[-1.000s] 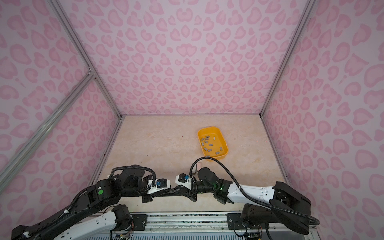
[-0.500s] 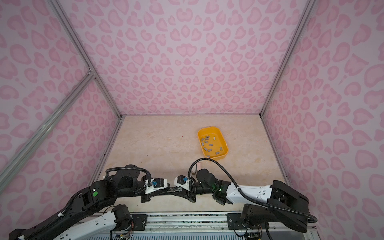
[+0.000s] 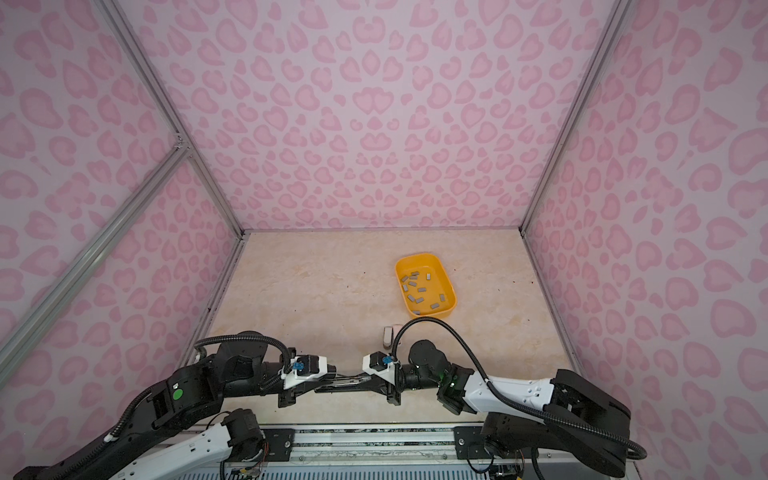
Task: Load the staples into the stapler
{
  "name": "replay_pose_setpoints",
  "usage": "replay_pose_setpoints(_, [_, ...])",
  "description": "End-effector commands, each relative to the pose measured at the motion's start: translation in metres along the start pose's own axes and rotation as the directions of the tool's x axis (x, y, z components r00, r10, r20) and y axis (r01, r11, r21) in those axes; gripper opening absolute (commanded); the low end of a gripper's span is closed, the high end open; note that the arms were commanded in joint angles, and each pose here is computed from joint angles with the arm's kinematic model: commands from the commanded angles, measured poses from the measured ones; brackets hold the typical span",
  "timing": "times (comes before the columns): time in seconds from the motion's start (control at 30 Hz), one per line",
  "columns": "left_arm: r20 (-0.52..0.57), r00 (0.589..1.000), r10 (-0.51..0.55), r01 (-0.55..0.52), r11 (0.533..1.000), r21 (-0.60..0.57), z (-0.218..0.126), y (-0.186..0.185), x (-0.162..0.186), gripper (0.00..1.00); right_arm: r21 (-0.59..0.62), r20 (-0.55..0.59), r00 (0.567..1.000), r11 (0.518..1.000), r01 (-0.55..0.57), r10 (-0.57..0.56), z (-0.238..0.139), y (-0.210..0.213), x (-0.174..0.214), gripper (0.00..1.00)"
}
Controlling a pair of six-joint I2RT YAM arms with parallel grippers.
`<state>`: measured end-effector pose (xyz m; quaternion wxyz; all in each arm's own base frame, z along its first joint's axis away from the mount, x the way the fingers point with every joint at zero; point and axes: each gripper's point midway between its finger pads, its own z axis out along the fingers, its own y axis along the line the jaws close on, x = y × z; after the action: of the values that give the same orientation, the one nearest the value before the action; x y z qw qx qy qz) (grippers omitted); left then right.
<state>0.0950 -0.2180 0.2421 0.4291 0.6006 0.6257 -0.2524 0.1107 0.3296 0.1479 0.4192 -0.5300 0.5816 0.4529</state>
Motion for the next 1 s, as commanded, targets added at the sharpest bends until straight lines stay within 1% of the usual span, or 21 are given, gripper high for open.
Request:
replay_pose_setpoints(0.0, [0.092, 0.995, 0.045, -0.041, 0.998, -0.045, -0.011, 0.007, -0.024, 0.04, -0.02, -0.008, 0.998, 0.998, -0.064, 0.063, -0.006, 0.001, 0.007, 0.0])
replay_pose_setpoints(0.17, [0.124, 0.991, 0.048, -0.041, 0.997, -0.059, -0.021, 0.005, -0.028, 0.04, -0.047, 0.023, 0.998, 0.997, -0.057, 0.058, -0.015, 0.003, 0.008, 0.0])
replay_pose_setpoints(0.27, [0.125, 0.991, 0.04, -0.032, 0.997, -0.063, -0.025, 0.004, -0.027, 0.04, -0.046, 0.055, 0.997, 0.997, -0.06, 0.062, -0.023, 0.0, 0.007, 0.0])
replay_pose_setpoints(0.53, [0.127, 0.992, 0.017, -0.004, 0.995, -0.1, -0.03, 0.006, -0.019, 0.04, -0.028, 0.097, 0.993, 0.997, -0.067, 0.069, -0.034, -0.004, 0.005, 0.0])
replay_pose_setpoints(0.67, [0.172, 0.985, 0.007, 0.015, 0.991, -0.129, -0.037, 0.009, -0.024, 0.04, 0.005, 0.143, 0.986, 0.996, -0.087, 0.085, -0.042, -0.012, 0.001, 0.0])
replay_pose_setpoints(0.77, [0.17, 0.985, -0.006, 0.036, 0.985, -0.171, -0.04, 0.016, -0.023, 0.04, 0.02, 0.155, 0.983, 0.995, -0.1, 0.096, -0.045, -0.016, 0.0, 0.0])
replay_pose_setpoints(0.97, [0.223, 0.975, -0.025, 0.08, 0.967, -0.243, -0.047, 0.028, -0.028, 0.04, 0.024, 0.19, 0.974, 0.991, -0.134, 0.127, -0.05, -0.021, -0.005, 0.0])
